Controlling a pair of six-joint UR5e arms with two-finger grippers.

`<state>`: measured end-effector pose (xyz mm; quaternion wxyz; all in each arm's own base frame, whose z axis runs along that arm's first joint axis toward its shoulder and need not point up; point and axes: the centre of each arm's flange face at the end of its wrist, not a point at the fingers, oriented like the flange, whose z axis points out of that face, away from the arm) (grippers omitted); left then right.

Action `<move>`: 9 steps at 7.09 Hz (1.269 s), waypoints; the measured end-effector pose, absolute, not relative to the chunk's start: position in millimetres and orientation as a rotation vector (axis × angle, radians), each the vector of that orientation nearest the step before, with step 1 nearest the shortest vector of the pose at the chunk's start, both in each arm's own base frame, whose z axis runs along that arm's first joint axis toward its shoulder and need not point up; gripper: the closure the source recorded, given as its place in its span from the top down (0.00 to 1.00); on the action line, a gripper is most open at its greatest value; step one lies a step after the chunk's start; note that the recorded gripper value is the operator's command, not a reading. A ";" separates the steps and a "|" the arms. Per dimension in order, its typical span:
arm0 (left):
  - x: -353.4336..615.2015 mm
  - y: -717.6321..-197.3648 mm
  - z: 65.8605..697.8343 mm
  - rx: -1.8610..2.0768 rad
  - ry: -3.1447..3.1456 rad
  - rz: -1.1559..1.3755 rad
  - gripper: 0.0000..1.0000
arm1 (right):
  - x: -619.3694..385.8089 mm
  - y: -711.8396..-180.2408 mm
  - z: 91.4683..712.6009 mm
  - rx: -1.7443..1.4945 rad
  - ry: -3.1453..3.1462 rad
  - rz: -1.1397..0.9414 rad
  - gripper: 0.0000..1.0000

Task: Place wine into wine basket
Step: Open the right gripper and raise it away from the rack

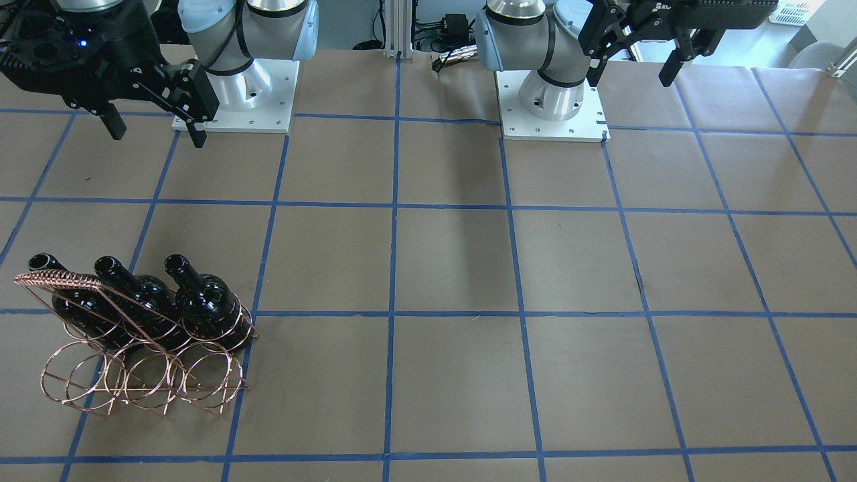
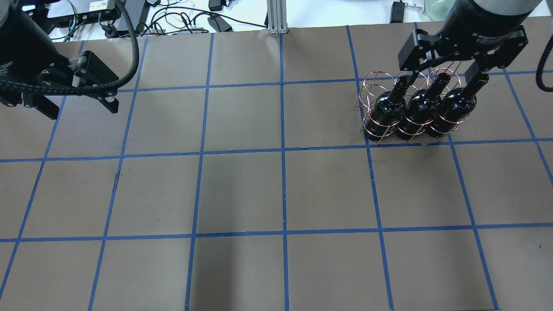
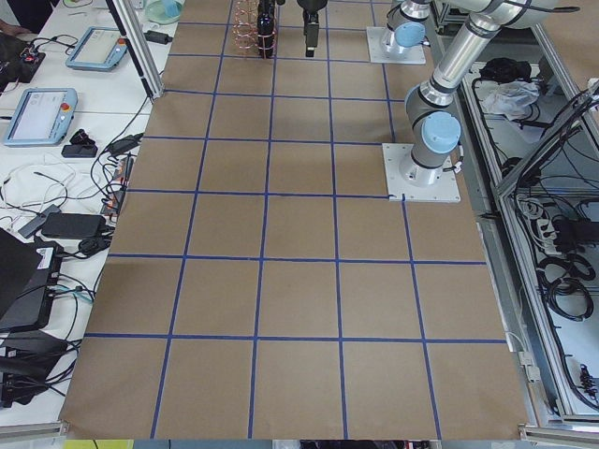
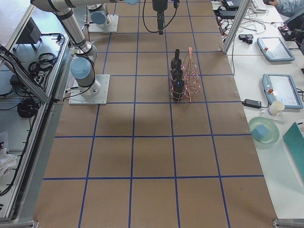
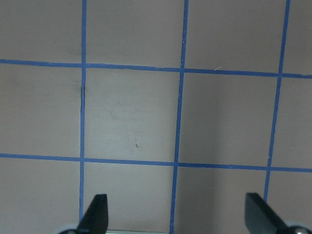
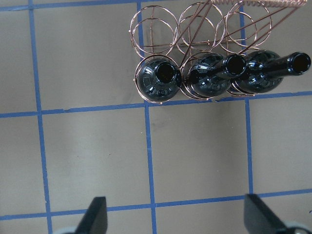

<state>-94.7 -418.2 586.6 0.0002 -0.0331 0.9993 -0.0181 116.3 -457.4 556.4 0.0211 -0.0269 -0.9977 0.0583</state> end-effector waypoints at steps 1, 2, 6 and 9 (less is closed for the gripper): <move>-94.7 -418.2 586.5 -0.104 3.140 -0.057 1.00 | 117.4 -452.7 562.9 -0.074 -3.107 0.194 1.00; -94.8 -418.3 586.5 -0.104 3.140 -0.057 1.00 | 119.3 -451.9 572.4 -0.069 -3.127 0.191 1.00; -95.6 -423.1 581.3 -0.123 3.140 -0.037 1.00 | 124.8 -484.6 573.5 -0.052 -3.162 0.050 1.00; -107.1 -424.9 573.7 -0.140 3.151 -0.013 1.00 | 124.4 -478.0 566.0 -0.004 -3.151 0.056 1.00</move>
